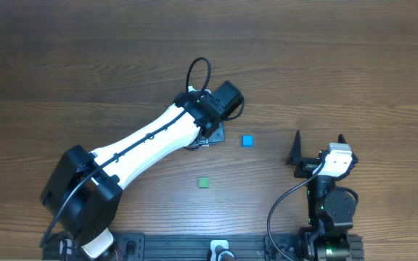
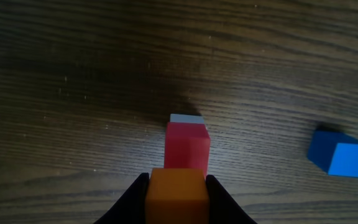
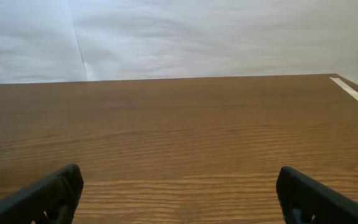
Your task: Stack Cubes
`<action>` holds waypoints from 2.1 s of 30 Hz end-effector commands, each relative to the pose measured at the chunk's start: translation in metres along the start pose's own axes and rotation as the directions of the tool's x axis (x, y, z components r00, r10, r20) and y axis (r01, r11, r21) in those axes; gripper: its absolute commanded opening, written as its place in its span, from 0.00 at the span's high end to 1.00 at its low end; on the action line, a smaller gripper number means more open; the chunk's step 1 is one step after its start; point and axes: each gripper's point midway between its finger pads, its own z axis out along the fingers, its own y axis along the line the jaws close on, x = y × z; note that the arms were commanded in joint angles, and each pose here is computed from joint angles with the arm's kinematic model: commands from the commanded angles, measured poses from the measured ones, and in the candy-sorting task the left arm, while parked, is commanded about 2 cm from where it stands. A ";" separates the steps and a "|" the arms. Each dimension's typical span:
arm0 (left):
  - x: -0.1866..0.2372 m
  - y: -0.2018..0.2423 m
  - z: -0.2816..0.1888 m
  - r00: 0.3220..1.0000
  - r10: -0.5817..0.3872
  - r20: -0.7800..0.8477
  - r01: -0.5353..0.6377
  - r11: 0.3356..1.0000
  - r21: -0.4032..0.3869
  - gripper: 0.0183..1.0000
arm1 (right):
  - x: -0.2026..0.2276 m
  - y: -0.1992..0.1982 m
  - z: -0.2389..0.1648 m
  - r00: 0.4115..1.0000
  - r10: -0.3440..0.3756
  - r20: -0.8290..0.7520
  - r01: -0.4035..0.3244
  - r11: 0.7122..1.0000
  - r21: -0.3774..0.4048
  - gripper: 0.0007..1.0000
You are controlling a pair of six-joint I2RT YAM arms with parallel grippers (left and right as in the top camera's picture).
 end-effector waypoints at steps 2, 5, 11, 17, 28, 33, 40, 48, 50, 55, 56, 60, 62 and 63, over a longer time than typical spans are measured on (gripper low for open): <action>0.001 0.002 0.012 1.000 -0.009 -0.009 0.009 1.000 -0.025 0.88 | 0.002 0.002 0.000 1.000 -0.005 0.002 0.005 1.000 -0.009 0.01; 0.000 0.000 0.017 1.000 -0.009 -0.005 0.009 1.000 -0.024 0.88 | 0.002 0.002 0.000 1.000 -0.005 0.002 0.005 1.000 -0.009 0.01; -0.004 -0.005 0.021 1.000 -0.012 0.007 0.012 1.000 -0.012 0.88 | 0.002 0.002 0.000 1.000 -0.005 0.002 0.005 1.000 -0.009 0.01; -0.004 -0.004 0.021 1.000 -0.012 0.011 0.012 1.000 -0.017 0.87 | 0.002 0.002 0.000 1.000 -0.005 0.002 0.005 1.000 -0.009 0.01; -0.003 -0.003 0.020 1.000 -0.011 0.008 0.012 1.000 -0.022 0.87 | 0.002 0.002 0.000 1.000 -0.005 0.002 0.005 1.000 -0.009 0.01; -0.005 -0.003 0.017 1.000 -0.013 0.016 0.013 1.000 -0.017 0.87 | 0.002 0.002 0.000 1.000 -0.005 0.002 0.005 1.000 -0.009 0.01; -0.007 -0.003 0.013 1.000 -0.015 0.027 0.015 1.000 -0.011 0.87 | 0.002 0.002 0.000 1.000 -0.005 0.002 0.005 1.000 -0.009 0.01; -0.008 -0.003 0.012 0.999 -0.015 0.032 0.016 1.000 -0.010 0.87 | 0.002 0.002 0.000 1.000 -0.005 0.002 0.005 1.000 -0.009 0.01; -0.008 -0.003 0.011 0.999 -0.015 0.034 0.016 1.000 -0.009 0.87 | 0.002 0.002 0.000 1.000 -0.005 0.002 0.005 1.000 -0.009 0.01; -0.009 -0.002 0.011 0.999 -0.019 0.041 0.020 1.000 -0.011 0.87 | 0.002 0.002 0.000 1.000 -0.005 0.002 0.005 1.000 -0.009 0.01; -0.009 -0.002 0.011 0.999 -0.019 0.041 0.020 1.000 -0.011 0.87 | 0.002 0.002 0.000 1.000 -0.005 0.002 0.005 1.000 -0.009 0.01; -0.009 -0.002 0.011 0.999 -0.019 0.041 0.020 1.000 -0.011 0.87 | 0.002 0.002 0.000 1.000 -0.005 0.002 0.005 1.000 -0.009 0.01; -0.010 -0.002 0.011 0.999 -0.019 0.044 0.020 1.000 -0.014 0.87 | 0.002 0.002 0.000 1.000 -0.005 0.002 0.005 1.000 -0.009 0.01; -0.010 -0.001 0.011 0.999 -0.019 0.046 0.020 1.000 -0.015 0.87 | 0.002 0.002 0.000 1.000 -0.005 0.002 0.005 1.000 -0.009 0.01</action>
